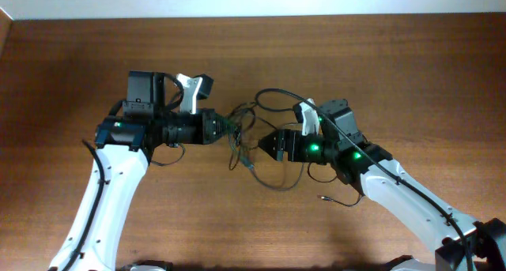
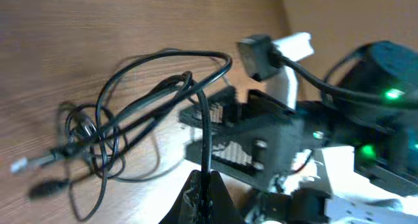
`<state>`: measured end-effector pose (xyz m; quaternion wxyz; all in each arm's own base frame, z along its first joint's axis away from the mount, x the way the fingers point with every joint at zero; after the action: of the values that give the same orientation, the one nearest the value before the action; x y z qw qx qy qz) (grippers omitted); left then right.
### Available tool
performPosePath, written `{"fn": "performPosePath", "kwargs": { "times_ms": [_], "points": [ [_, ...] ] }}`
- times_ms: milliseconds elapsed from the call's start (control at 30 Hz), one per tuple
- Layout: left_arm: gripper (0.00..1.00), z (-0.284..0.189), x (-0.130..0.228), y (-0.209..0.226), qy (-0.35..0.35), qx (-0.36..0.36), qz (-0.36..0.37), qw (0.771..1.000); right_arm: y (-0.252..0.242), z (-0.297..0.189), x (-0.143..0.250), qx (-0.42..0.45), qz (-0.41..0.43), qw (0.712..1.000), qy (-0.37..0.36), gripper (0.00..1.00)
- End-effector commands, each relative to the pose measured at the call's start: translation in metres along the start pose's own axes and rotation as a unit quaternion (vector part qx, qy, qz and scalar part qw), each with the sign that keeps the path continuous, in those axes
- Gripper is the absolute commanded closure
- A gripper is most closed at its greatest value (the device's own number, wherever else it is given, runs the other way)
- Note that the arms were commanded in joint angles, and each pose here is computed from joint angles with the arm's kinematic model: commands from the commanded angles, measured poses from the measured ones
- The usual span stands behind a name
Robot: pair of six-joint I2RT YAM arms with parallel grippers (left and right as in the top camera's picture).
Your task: Untangle cables
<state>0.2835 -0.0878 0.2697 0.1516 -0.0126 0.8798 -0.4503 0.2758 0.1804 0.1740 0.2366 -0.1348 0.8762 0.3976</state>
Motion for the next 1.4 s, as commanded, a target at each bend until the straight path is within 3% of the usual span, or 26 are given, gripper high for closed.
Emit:
{"fn": "performPosePath", "kwargs": {
  "times_ms": [0, 133, 167, 200, 267, 300, 400, 500, 600, 700, 833, 900, 933, 967, 1033, 1100, 1167, 1200, 1233, 1367],
  "points": [
    [1.0, -0.003, 0.003, -0.012, 0.017, 0.06, 0.02, 0.998, -0.011, 0.001, -0.005, 0.071, -0.002, 0.997, -0.029, 0.2],
    [1.0, -0.003, 0.002, -0.012, 0.017, 0.06, 0.02, 0.998, -0.011, 0.001, -0.003, 0.072, -0.011, 0.997, -0.022, 0.61],
    [1.0, -0.003, 0.002, -0.012, 0.017, 0.06, 0.02, 0.998, -0.012, 0.001, -0.002, 0.074, -0.018, 0.997, -0.017, 0.62],
    [1.0, -0.003, 0.002, -0.012, 0.017, 0.06, 0.02, 0.998, -0.013, 0.001, -0.001, 0.078, -0.034, 0.996, -0.013, 0.53],
    [1.0, -0.003, 0.003, -0.012, 0.017, 0.06, 0.02, 0.998, -0.013, 0.001, -0.001, 0.077, -0.041, 0.996, -0.013, 0.2],
    [1.0, -0.003, 0.003, -0.012, 0.017, 0.059, 0.02, 0.998, -0.013, 0.001, -0.002, 0.075, -0.038, 0.996, -0.015, 0.13],
    [1.0, -0.003, 0.002, -0.009, 0.009, 0.041, 0.049, 0.998, -0.007, 0.002, -0.002, 0.046, 0.078, 0.996, -0.019, 0.09],
    [1.0, -0.003, 0.0, 0.004, -0.009, -0.037, 0.047, 0.998, 0.002, 0.002, -0.003, -0.007, 0.207, 0.978, -0.006, 0.04],
    [1.0, -0.004, 0.0, 0.013, -0.018, -0.089, 0.04, 0.995, 0.005, 0.002, -0.006, -0.021, 0.278, 0.96, -0.008, 0.04],
    [1.0, -0.002, 0.003, 0.004, 0.0, -0.038, 0.042, 0.998, -0.004, 0.001, -0.011, 0.02, 0.331, 0.942, -0.049, 0.04],
    [1.0, 0.004, 0.015, -0.02, 0.048, 0.081, 0.099, 0.991, -0.015, -0.001, -0.016, 0.072, 0.364, 0.922, -0.107, 0.05],
    [1.0, 0.009, 0.021, -0.028, 0.065, 0.101, 0.108, 0.987, -0.018, -0.002, -0.018, 0.082, 0.373, 0.916, -0.121, 0.05],
    [1.0, 0.011, 0.022, -0.03, 0.07, 0.103, 0.111, 0.986, -0.019, -0.002, -0.018, 0.088, 0.372, 0.915, -0.129, 0.13],
    [1.0, 0.013, 0.024, -0.032, 0.074, 0.105, 0.114, 0.985, -0.019, -0.002, -0.018, 0.09, 0.37, 0.916, -0.129, 0.5],
    [1.0, 0.014, 0.022, -0.031, 0.068, 0.095, 0.121, 0.986, -0.02, -0.002, -0.015, 0.101, 0.339, 0.928, -0.116, 0.91],
    [1.0, 0.014, 0.014, -0.024, 0.041, 0.051, 0.11, 0.992, -0.026, -0.002, -0.003, 0.134, 0.304, 0.94, -0.082, 0.96],
    [1.0, 0.01, -0.004, -0.007, -0.03, -0.054, 0.028, 0.998, -0.029, -0.003, 0.007, 0.157, 0.266, 0.95, -0.048, 0.96],
    [1.0, 0.006, -0.013, 0.005, -0.077, -0.115, -0.018, 0.99, -0.03, -0.003, 0.01, 0.162, 0.243, 0.956, -0.036, 0.96],
    [1.0, -0.006, -0.025, 0.024, -0.162, -0.213, -0.096, 0.959, -0.029, -0.003, 0.013, 0.159, 0.206, 0.965, -0.018, 0.96],
    [1.0, -0.022, -0.036, 0.041, -0.248, -0.312, -0.121, 0.909, -0.018, -0.001, 0.016, 0.096, 0.124, 0.987, 0.025, 0.96]
  ]
}}
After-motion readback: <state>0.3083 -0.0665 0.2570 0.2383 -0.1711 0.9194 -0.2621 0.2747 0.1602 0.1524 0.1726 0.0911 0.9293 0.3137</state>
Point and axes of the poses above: each gripper's point midway between its finger pads, its own z axis out along the fingers, its own y axis along the line the jaws close on, x = y × z, the point moved 9 cm from there along -z, back along the fingers, and after that the axes turned 13 degrees about -z, right-handed, at the moved point
